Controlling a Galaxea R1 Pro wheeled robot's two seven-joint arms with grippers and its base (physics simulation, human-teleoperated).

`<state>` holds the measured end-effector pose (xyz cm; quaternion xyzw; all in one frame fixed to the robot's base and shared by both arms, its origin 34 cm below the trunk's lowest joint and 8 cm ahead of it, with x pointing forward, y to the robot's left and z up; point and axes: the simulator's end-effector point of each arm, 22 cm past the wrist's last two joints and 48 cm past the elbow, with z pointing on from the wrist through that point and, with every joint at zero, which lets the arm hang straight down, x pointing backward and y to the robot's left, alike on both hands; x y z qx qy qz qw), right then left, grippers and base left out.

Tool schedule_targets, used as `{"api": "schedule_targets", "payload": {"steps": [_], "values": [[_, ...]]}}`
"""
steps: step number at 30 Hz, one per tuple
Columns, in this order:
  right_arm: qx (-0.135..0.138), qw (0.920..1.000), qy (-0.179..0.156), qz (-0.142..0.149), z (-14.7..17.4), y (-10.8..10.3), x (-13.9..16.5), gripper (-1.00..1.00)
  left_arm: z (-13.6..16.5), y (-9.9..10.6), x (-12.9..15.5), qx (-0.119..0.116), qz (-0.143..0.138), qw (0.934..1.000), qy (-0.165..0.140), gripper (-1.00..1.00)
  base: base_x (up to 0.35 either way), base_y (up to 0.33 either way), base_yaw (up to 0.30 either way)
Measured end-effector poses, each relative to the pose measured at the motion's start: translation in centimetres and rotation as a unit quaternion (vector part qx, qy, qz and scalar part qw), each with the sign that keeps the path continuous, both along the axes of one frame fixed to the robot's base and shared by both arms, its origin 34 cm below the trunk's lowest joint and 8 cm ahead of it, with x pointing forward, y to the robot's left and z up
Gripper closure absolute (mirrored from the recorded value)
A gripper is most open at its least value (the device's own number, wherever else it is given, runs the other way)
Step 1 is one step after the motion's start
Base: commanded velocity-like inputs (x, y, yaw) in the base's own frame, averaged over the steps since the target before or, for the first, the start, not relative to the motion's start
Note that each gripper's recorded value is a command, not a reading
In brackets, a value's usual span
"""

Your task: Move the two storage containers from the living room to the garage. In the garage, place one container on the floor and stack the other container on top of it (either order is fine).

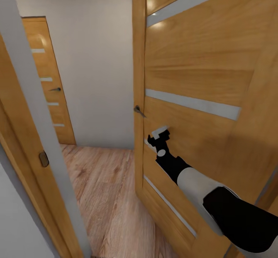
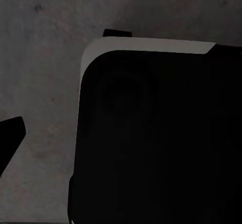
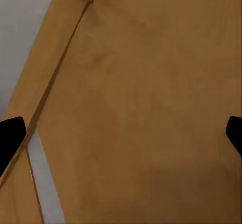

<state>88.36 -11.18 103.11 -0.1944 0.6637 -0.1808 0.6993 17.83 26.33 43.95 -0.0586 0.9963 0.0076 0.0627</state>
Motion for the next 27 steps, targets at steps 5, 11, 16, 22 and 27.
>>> {"api": "schedule_targets", "payload": {"steps": [5, 11, 16, 22, 27], "values": [[-0.004, 1.0, 0.007, -0.003, -0.3, -0.1, 0.0, -1.0, 0.0, 0.0, 0.0, 0.0, 0.0, 1.0, 0.0, -1.0, 0.0, 0.0, 0.204], [-0.004, 1.0, 0.008, 0.003, -0.4, 0.1, 0.0, -1.0, 0.0, 0.0, 0.0, 0.0, 0.0, 1.0, 0.0, -1.0, 0.0, 0.0, 0.03], [-0.002, 1.0, 0.007, 0.006, -0.3, 0.3, 0.0, -1.0, 0.0, 0.0, 0.0, 0.0, 0.0, 1.0, 0.0, -1.0, 0.0, 0.0, 0.004], [0.001, 1.0, 0.002, 0.009, -0.1, 0.4, 0.0, -1.0, 0.0, 0.0, 0.0, 0.0, 0.0, 1.0, 0.0, -1.0, 0.078, 0.0, 0.0], [0.012, 0.9994, -0.021, 0.024, 1.0, 1.0, -0.2, -1.0, 0.0, 0.1, 0.0, 0.001, 0.0, 1.0, 0.0, -1.0, 0.285, 0.0, 0.0]]}}
